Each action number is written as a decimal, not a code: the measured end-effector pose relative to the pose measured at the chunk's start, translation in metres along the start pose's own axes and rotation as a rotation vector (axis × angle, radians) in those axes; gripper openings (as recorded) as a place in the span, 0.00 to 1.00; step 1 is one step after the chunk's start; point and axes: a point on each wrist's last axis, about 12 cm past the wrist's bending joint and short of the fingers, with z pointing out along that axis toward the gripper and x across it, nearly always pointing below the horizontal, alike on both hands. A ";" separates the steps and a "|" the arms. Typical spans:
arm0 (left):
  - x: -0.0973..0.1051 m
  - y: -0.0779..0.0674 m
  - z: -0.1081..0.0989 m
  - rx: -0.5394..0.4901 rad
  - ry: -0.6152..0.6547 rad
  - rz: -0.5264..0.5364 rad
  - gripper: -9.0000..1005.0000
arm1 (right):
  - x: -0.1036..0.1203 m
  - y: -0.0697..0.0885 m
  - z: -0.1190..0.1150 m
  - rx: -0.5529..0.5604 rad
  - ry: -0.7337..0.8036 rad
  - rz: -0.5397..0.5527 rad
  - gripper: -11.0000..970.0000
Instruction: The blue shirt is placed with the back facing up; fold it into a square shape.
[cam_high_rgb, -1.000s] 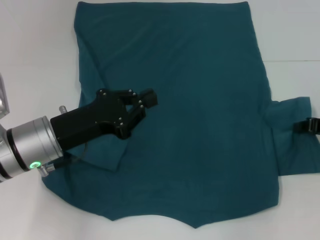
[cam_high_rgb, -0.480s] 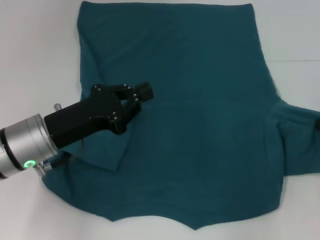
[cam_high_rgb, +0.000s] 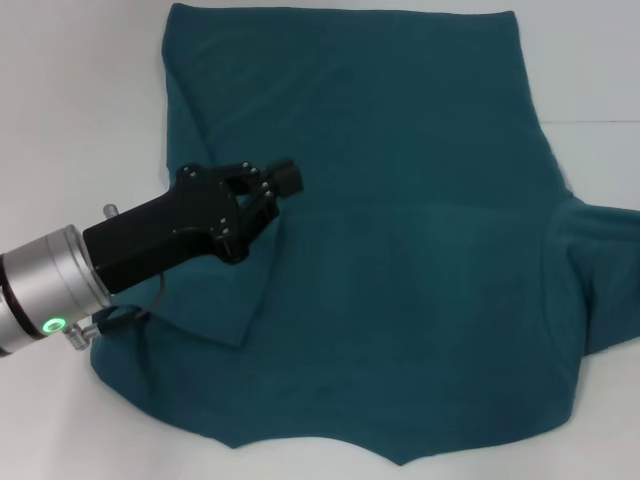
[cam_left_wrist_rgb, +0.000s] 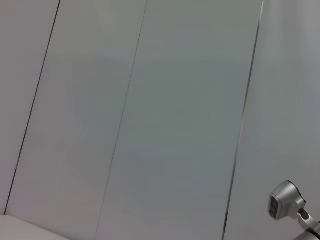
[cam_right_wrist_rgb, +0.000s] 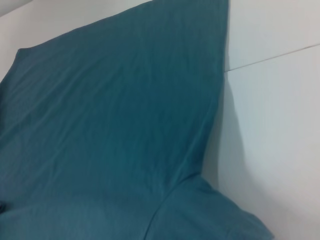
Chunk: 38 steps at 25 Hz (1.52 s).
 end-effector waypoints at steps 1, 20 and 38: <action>0.000 0.000 0.000 0.000 0.000 0.000 0.08 | -0.002 0.001 -0.001 0.001 -0.004 -0.003 0.06; -0.001 0.001 -0.002 -0.010 -0.015 -0.005 0.08 | -0.032 0.039 0.014 -0.019 0.026 -0.119 0.09; 0.003 -0.001 -0.010 -0.034 -0.022 -0.020 0.08 | -0.039 0.117 0.091 -0.088 0.246 -0.316 0.12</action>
